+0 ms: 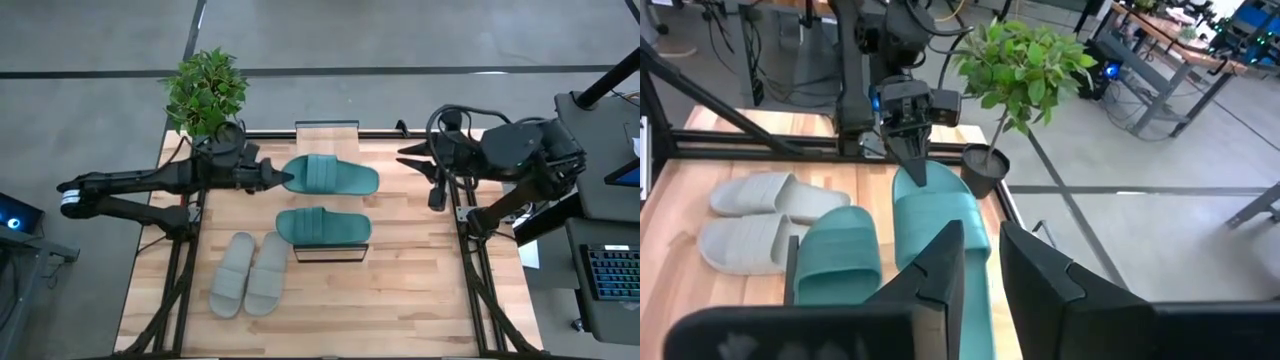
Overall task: Pick and place slides into the shelf
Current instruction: Put the green slipper on the shelf
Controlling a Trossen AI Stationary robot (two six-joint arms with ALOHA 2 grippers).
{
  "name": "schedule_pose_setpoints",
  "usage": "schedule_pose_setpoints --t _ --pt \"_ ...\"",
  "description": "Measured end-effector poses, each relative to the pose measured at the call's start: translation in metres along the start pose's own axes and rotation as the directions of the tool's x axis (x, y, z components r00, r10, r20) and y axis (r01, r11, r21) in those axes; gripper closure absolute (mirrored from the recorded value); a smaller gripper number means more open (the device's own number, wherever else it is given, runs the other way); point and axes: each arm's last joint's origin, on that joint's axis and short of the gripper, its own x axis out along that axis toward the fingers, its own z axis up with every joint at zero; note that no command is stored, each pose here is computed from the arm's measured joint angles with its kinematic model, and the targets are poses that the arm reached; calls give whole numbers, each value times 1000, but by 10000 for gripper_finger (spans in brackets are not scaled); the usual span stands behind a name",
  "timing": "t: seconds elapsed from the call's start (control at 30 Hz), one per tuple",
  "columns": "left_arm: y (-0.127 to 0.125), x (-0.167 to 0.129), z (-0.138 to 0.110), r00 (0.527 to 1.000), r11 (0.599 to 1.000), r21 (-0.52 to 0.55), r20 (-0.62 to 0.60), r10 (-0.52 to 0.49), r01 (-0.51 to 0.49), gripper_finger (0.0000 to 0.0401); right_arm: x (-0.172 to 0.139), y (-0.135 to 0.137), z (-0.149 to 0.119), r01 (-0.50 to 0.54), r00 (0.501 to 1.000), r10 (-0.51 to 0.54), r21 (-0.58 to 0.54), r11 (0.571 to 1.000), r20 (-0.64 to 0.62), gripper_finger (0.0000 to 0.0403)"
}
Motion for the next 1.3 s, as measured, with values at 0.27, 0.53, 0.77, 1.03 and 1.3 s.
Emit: schedule_pose_setpoints --t 0.27,0.53,0.77,1.03,1.3 --pt "15 -2 -3 986 986 37 -3 165 -164 380 2 1 -1 -1 1000 1 -6 1000 -12 344" --pt "25 3 -7 973 973 34 -38 229 -228 380 2 1 -1 -1 1000 1 -6 1000 -13 348" --pt "41 6 -14 960 968 1 -123 251 -253 380 2 1 -2 -1 1000 1 -9 1000 -17 349" --pt "47 10 -17 962 972 -26 -157 225 -231 380 2 1 -2 -1 1000 1 -11 1000 -18 349" --pt "62 13 -22 955 967 -82 -197 222 -242 380 2 1 -2 -1 1000 1 -15 1000 -18 349"
